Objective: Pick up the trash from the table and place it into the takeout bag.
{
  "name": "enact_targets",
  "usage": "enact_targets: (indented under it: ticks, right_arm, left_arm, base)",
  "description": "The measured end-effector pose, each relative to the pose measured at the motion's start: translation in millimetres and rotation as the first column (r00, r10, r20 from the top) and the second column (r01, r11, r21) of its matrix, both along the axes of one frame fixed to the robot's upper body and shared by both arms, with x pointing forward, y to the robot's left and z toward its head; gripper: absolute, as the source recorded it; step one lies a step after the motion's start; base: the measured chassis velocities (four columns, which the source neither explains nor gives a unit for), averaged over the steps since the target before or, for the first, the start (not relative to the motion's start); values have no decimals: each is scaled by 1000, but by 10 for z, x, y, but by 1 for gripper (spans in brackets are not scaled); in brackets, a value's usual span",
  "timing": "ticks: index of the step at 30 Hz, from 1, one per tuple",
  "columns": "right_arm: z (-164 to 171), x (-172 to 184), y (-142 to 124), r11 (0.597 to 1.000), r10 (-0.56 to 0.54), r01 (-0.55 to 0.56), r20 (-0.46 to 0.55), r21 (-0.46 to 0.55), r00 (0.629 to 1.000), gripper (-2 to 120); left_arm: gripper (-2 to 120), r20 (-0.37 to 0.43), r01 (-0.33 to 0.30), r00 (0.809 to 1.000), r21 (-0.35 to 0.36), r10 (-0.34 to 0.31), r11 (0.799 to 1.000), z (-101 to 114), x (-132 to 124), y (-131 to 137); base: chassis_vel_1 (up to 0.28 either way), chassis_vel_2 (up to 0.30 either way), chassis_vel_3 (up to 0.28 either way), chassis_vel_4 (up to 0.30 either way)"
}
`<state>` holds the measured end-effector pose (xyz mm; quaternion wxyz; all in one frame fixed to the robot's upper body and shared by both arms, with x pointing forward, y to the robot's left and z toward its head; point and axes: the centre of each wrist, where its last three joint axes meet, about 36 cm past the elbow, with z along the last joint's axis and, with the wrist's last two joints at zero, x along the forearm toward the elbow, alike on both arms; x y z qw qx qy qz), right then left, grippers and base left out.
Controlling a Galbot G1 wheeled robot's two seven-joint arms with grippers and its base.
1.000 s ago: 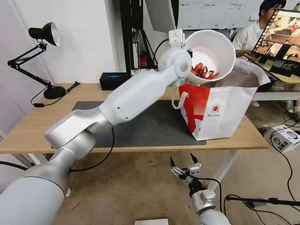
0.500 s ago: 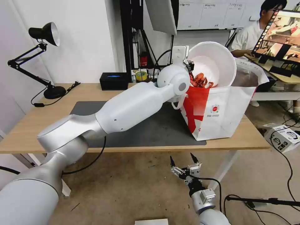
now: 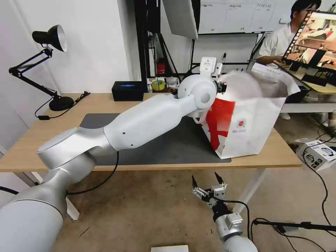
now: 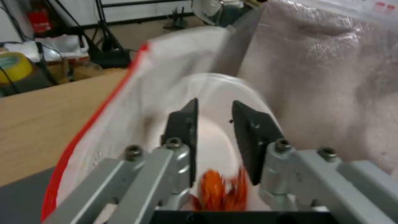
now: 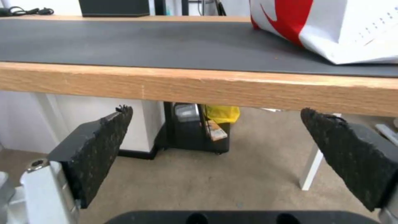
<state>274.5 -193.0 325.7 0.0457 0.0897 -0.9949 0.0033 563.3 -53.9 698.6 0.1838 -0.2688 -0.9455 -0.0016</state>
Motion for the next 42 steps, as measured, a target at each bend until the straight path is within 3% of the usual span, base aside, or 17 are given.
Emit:
enact_targets:
  ticks: [7, 8, 11, 18, 22, 27, 30, 31, 35, 42]
  right_arm:
    - [-6, 1, -3, 1000, -4, 4, -1, 0, 1000, 100]
    - [-6, 1, -3, 1000, -4, 4, -1, 0, 1000, 100]
    - [-14, -4, 11, 1000, -5, 5, -3, 3, 1000, 100]
    - [-18, -16, 29, 1000, -6, 6, -5, 7, 1000, 100]
    - [-15, -16, 41, 1000, -7, 7, -4, 11, 1000, 100]
    - [-13, -18, 59, 1000, -9, 9, -1, 18, 1000, 100]
    - [-13, -25, 80, 1000, -7, 7, 0, 21, 1000, 100]
    - [-13, -25, 80, 1000, -7, 7, 0, 21, 1000, 100]
    - [-4, -5, 82, 1000, 4, -4, 8, 14, 1000, 100]
    - [11, 29, 77, 1000, 11, -11, 16, 8, 1000, 100]
  left_arm:
    - [64, -7, -13, 1000, 0, 13, 1000, -32, 36, 52]
    - [64, -7, -13, 1000, 0, 13, 1000, -32, 36, 52]
    - [78, 42, -45, 998, -42, 47, 998, -50, 20, 185]
    - [99, 139, -78, 986, -137, 97, 987, -129, -44, 569]
    - [100, 170, -122, 973, -194, 156, 973, -241, -77, 867]
    - [100, 202, -146, 961, -202, 187, 968, -439, -187, 1247]
    - [100, 195, -195, 951, -224, 240, 955, -730, -330, 1768]
    - [100, 195, -195, 951, -224, 240, 955, -730, -330, 1768]
    - [100, 271, -216, 920, -250, 283, 944, -999, -523, 2362]
    - [100, 264, -249, 912, -253, 314, 935, -1309, -895, 2894]
  base:
    - [0, 0, 0, 0]
    - [0, 0, 0, 0]
    - [0, 0, 0, 0]
    - [0, 0, 0, 0]
    - [0, 0, 0, 0]
    - [0, 0, 0, 0]
    - [0, 0, 0, 0]
    - [0, 0, 0, 0]
    - [0, 0, 0, 0]
    - [0, 0, 0, 0]
